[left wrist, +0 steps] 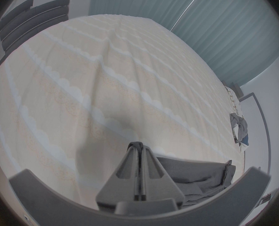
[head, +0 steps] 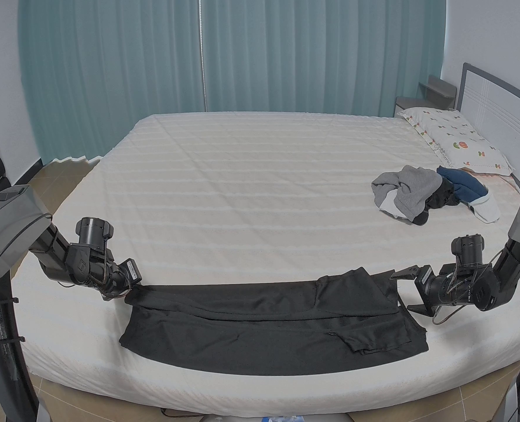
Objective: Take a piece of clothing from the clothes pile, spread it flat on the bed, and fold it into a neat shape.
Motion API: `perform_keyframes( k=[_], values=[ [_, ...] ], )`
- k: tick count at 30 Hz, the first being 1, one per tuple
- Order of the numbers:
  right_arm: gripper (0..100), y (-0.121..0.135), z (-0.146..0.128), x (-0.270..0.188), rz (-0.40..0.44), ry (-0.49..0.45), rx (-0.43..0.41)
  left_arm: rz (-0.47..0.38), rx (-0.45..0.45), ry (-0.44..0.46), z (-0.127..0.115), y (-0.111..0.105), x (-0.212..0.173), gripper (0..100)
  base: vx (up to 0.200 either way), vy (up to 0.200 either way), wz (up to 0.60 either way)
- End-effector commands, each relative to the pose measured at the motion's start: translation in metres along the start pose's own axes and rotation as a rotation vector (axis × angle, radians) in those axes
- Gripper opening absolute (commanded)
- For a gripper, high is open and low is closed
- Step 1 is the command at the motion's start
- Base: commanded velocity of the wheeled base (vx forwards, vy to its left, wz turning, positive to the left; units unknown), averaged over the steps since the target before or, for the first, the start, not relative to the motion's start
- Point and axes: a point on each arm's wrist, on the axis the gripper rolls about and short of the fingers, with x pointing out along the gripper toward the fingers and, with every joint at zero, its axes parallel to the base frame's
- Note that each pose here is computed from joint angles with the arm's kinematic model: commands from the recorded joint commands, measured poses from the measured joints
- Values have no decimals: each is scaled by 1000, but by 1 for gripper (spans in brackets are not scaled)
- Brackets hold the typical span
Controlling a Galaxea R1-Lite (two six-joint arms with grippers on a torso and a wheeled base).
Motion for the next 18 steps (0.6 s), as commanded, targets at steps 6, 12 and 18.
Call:
perform_keyframes(
  k=[6,12,18],
  values=[
    [100,-2,2,5,12,-14,-6,-6,4,-6,1,-2,-4,0,0,0,0],
    [100,0,2,3,20,-26,-10,-13,-2,-11,2,-3,-5,100,0,0,0],
    [100,18,6,-13,34,-118,-42,-54,-38,-92,22,-10,-36,100,0,0,0]
  ],
)
